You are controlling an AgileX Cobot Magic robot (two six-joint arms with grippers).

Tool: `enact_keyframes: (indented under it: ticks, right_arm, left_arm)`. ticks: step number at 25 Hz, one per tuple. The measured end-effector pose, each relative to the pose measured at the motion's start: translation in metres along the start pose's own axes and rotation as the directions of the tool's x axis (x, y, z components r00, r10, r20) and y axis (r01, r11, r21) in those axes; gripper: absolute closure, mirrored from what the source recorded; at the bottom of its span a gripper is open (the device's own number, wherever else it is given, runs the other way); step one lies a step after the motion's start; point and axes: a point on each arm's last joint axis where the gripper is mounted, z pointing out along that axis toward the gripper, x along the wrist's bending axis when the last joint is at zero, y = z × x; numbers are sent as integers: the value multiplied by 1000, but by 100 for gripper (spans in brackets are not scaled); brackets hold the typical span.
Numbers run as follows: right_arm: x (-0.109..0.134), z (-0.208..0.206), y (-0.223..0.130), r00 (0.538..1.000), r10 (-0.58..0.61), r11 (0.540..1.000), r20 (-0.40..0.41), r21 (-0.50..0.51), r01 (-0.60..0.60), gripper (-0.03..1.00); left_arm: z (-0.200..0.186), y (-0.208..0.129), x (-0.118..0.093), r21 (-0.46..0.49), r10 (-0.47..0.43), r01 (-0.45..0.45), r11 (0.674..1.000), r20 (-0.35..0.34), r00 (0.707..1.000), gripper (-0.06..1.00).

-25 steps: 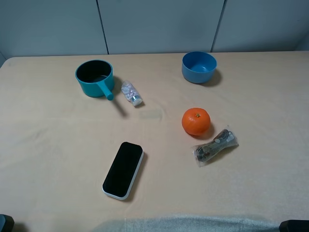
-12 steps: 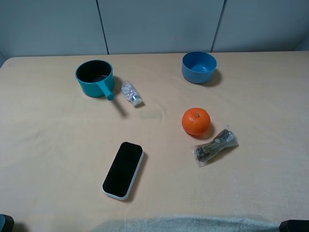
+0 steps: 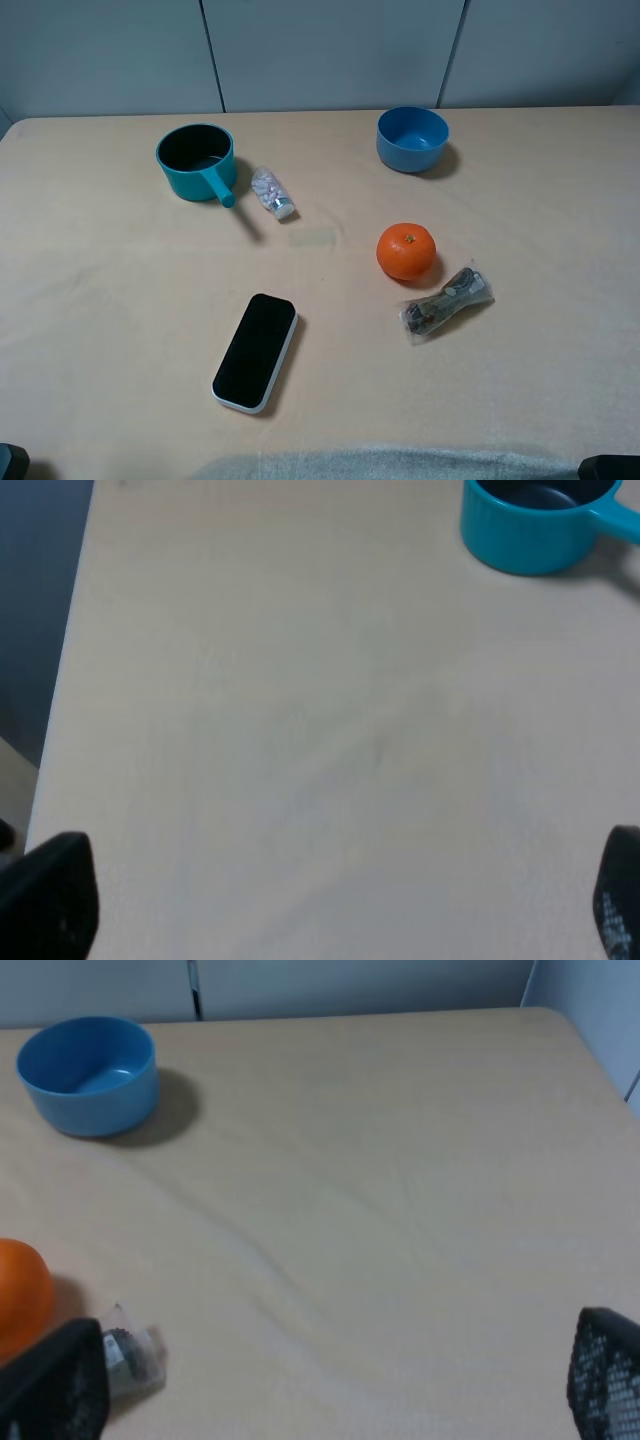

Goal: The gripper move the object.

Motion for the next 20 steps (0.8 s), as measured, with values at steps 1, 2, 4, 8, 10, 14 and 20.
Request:
enact_keyframes:
  ticks: [1, 2, 4, 8, 10, 14, 20]
  right_arm:
    - [0, 0, 0, 1000, 0, 1000, 0, 0, 0, 28]
    - [0, 0, 0, 1000, 0, 1000, 0, 0, 0, 28]
    - [0, 0, 0, 1000, 0, 1000, 0, 2, 0, 28]
    - [0, 0, 0, 1000, 0, 1000, 0, 2, 0, 28]
    - [0, 0, 0, 1000, 0, 1000, 0, 2, 0, 28]
    - [0, 0, 0, 1000, 0, 1000, 0, 2, 0, 28]
    - [0, 0, 0, 1000, 0, 1000, 0, 3, 0, 28]
  left_arm:
    - [0, 0, 0, 0, 0, 0, 1000, 0, 1000, -5]
    - [0, 0, 0, 0, 0, 0, 1000, 0, 1000, -5]
    - [0, 0, 0, 0, 0, 0, 1000, 0, 1000, -5]
    - [0, 0, 0, 0, 0, 0, 1000, 0, 1000, -5]
    - [0, 0, 0, 0, 0, 0, 1000, 0, 1000, -5]
    - [0, 0, 0, 0, 0, 0, 1000, 0, 1000, -5]
    - [0, 0, 0, 0, 0, 0, 1000, 0, 1000, -5]
